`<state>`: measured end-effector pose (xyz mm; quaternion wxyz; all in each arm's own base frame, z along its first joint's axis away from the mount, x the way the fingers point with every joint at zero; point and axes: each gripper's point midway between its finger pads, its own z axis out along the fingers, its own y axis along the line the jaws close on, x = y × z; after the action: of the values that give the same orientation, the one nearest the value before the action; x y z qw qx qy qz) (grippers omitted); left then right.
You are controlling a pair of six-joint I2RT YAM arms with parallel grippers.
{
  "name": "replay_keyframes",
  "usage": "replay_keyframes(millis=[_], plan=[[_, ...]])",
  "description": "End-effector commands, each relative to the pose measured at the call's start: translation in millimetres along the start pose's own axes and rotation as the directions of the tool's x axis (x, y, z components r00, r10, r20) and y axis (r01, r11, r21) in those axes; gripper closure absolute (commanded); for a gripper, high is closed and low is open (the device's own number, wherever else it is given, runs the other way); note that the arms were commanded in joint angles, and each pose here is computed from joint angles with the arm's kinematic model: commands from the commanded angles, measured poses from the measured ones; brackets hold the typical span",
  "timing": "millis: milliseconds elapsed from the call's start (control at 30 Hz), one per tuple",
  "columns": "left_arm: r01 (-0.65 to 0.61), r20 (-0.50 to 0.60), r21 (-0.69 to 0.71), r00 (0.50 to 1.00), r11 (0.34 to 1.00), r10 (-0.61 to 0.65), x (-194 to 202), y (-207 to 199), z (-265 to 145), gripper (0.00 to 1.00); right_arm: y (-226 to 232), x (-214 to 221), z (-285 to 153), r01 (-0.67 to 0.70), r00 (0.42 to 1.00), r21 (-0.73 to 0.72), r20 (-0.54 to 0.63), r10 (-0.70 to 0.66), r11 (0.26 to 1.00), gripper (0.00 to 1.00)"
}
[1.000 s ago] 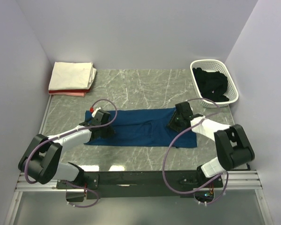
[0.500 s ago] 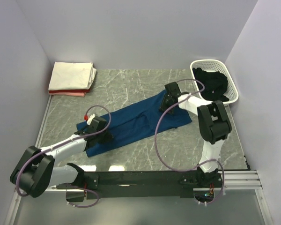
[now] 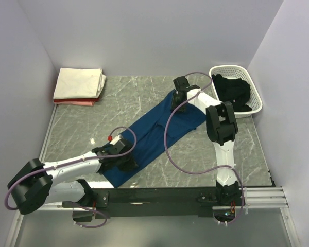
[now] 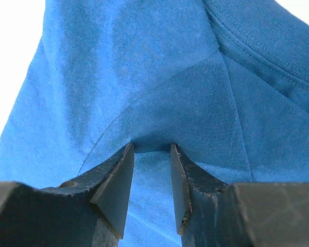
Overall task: Fold and stack the t-shirts
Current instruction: Fold the tshirt
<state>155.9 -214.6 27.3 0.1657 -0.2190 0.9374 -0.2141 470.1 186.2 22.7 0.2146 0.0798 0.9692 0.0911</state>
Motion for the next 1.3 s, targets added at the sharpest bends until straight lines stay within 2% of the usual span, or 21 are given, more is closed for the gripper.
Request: replay_keyframes(millis=[0,167,267,333,367,400,433,467,500,533,567,600,633,667,800,833,867,933,1067,1133,1267], plan=[[-0.068,0.053,0.017,0.996,0.998,0.067,-16,-31,-12,0.59,-10,10,16,0.082,0.995,0.052,-0.059,-0.079,0.995,0.58],[-0.207,0.224,0.114,0.958,0.972,0.178,-60,-92,-47,0.48,6,-35,-30,0.089,0.994,0.01,0.061,-0.09,0.996,0.49],[-0.316,0.341,0.164,0.907,0.935,0.247,-92,-137,-65,0.41,18,-68,-81,0.048,0.986,-0.074,0.165,-0.036,0.996,0.45],[-0.394,0.374,0.141,0.871,0.908,0.32,-114,-154,-59,0.35,10,-86,-121,-0.026,0.973,-0.126,0.224,0.055,0.992,0.44],[-0.43,0.421,0.187,0.847,0.883,0.324,-129,-182,-70,0.35,6,-93,-135,-0.054,0.962,-0.152,0.256,0.092,0.987,0.44],[-0.469,0.449,0.156,0.818,0.869,0.36,-143,-187,-68,0.33,-5,-82,-135,-0.087,0.964,-0.157,0.237,0.123,0.984,0.44],[-0.493,0.449,0.13,0.803,0.86,0.393,-150,-191,-55,0.32,-16,-92,-169,-0.142,0.935,-0.206,0.292,0.2,0.968,0.44],[-0.535,0.502,0.176,0.771,0.826,0.392,-162,-217,-62,0.32,-16,-96,-182,-0.152,0.917,-0.262,0.322,0.235,0.953,0.44],[-0.585,0.512,0.121,0.729,0.802,0.454,-173,-217,-45,0.31,-32,-75,-174,-0.196,0.919,-0.261,0.286,0.269,0.945,0.44],[-0.611,0.534,0.112,0.702,0.784,0.471,-181,-224,-40,0.29,-39,-79,-204,-0.222,0.885,-0.311,0.334,0.325,0.924,0.44],[-0.647,0.571,0.119,0.665,0.753,0.481,-190,-240,-42,0.28,-42,-78,-214,-0.224,0.867,-0.352,0.354,0.351,0.909,0.44],[-0.708,0.544,0.089,0.624,0.701,0.561,-192,-239,-18,0.27,-54,-58,-205,-0.276,0.864,-0.348,0.319,0.389,0.896,0.44],[-0.742,0.566,0.09,0.588,0.665,0.579,-199,-253,-19,0.25,-58,-58,-229,-0.26,0.834,-0.389,0.372,0.408,0.884,0.44],[-0.796,0.562,0.064,0.527,0.601,0.638,-199,-257,-11,0.24,-64,-39,-222,-0.276,0.839,-0.383,0.352,0.415,0.882,0.44],[-0.886,0.468,0.099,0.443,0.453,0.764,-184,-268,46,0.14,-74,-10,-246,-0.262,0.818,-0.4,0.39,0.422,0.878,0.43],[-0.896,0.477,0.101,0.426,0.433,0.769,-187,-280,47,0.13,-73,-5,-249,-0.255,0.819,-0.409,0.39,0.421,0.876,0.43],[-0.906,0.436,0.096,0.41,0.411,0.801,-183,-273,71,0.1,-76,8,-240,-0.263,0.829,-0.403,0.37,0.419,0.877,0.43],[-0.918,0.406,0.113,0.392,0.38,0.825,-179,-276,83,0.1,-76,19,-248,-0.242,0.829,-0.419,0.38,0.411,0.875,0.43],[-0.928,0.35,0.13,0.373,0.349,0.86,-165,-267,122,0.09,-86,48,-236,-0.243,0.84,-0.391,0.373,0.394,0.888,0.43],[-0.95,0.344,0.116,0.311,0.289,0.886,-157,-270,131,0.09,-89,58,-231,-0.248,0.85,-0.382,0.356,0.389,0.89,0.43],[-0.957,0.294,0.038,0.285,0.287,0.912,-148,-261,163,0.09,-90,66,-224,-0.243,0.859,-0.381,0.342,0.38,0.892,0.43]])
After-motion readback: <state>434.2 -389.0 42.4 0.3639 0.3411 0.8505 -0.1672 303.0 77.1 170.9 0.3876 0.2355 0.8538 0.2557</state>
